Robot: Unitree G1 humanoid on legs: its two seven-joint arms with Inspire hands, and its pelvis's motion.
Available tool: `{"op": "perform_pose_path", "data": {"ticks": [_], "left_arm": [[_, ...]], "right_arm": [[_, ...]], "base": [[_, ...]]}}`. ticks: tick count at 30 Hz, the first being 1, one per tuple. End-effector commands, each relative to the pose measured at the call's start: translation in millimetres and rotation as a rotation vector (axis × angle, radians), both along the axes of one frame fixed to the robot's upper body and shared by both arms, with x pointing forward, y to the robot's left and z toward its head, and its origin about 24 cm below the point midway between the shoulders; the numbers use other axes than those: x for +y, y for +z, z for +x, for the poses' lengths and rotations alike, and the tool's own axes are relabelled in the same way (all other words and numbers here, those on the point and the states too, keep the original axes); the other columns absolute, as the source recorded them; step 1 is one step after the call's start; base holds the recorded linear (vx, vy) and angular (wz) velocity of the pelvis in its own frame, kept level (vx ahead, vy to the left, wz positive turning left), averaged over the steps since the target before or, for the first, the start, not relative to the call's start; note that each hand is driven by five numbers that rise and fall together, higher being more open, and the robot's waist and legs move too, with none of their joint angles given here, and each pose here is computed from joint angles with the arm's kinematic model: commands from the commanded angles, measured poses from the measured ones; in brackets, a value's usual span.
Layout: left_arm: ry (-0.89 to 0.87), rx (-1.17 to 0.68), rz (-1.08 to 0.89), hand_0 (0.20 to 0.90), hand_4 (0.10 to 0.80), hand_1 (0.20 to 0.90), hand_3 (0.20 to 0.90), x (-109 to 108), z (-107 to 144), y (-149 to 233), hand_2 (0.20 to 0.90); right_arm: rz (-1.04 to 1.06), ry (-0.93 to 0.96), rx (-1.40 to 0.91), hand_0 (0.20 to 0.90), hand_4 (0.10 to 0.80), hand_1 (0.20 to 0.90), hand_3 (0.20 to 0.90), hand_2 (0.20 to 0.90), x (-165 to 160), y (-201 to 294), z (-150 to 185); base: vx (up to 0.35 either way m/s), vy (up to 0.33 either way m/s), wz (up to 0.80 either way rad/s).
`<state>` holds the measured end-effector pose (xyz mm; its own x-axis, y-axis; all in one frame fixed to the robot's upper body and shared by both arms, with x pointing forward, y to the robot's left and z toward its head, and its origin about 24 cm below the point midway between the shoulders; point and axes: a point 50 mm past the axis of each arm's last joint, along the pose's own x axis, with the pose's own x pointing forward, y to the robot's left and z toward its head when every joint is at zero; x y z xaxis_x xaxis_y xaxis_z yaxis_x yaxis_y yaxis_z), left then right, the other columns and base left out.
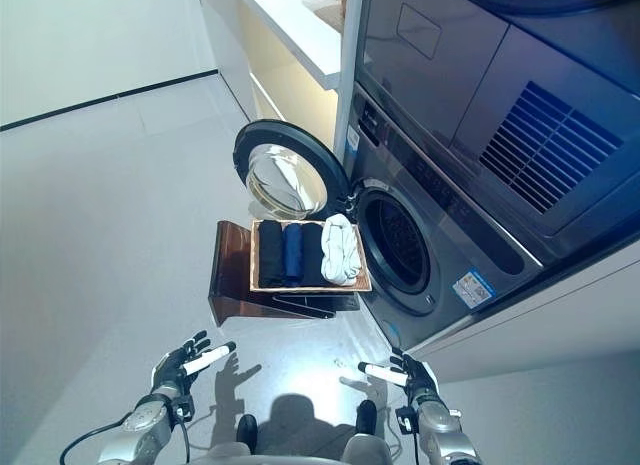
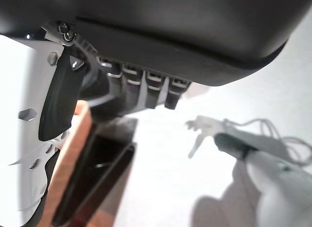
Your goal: Pick up the clothes and place them into the washing machine
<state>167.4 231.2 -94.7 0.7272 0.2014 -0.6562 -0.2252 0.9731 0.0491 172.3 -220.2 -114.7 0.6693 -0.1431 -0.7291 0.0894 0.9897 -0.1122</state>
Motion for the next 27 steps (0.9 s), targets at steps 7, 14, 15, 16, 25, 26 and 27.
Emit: {"op": "perform_pose_path", "data": {"ticks": [7,14,15,16,25,26,27], "left_arm": [[-0.048,-0.128,0.048,0.900,0.800,0.900,0.900,6.8,22.5,20.9,0.900],[-0.016,-0.091,0.054,0.900,0.800,0.900,0.900,9.4,15.9,14.9,0.900],[-0.019,-0.090,0.054,0.900,0.800,0.900,0.900,9.1,15.5,14.7,0.900],[-0.022,-0.087,0.057,0.900,0.800,0.900,0.900,9.1,15.1,14.3,0.900],[-0.008,-0.072,0.021,0.900,0.800,0.900,0.900,6.2,11.6,11.3,0.900],[-0.009,-0.073,0.020,0.900,0.800,0.900,0.900,6.4,11.4,11.6,0.900],[-0.007,-0.068,0.020,0.900,0.800,0.900,0.900,6.9,10.4,10.8,0.900]], "right_arm": [[-0.058,0.052,-0.101,0.900,0.800,0.900,0.900,0.900,-10.1,15.9,17.2],[-0.052,0.035,-0.077,0.900,0.800,0.900,0.900,0.900,-11.2,11.9,10.6],[-0.049,0.034,-0.077,0.900,0.800,0.900,0.900,0.900,-11.4,11.9,10.2],[-0.049,0.033,-0.074,0.900,0.800,0.900,0.900,0.900,-11.3,11.2,9.5],[-0.053,0.028,-0.060,0.900,0.800,0.900,0.900,0.900,-12.8,9.7,5.2],[-0.053,0.027,-0.056,0.900,0.800,0.900,0.900,0.900,-13.4,9.2,4.4],[-0.050,0.025,-0.048,0.900,0.800,0.900,0.900,0.900,-13.3,8.2,3.4]], "base": [[0.039,-0.009,-0.01],[0.023,-0.011,-0.01],[0.037,-0.022,-0.02],[0.000,0.000,0.00],[0.018,-0.036,-0.01],[0.013,-0.050,0.00],[0.006,-0.035,0.00]]}}
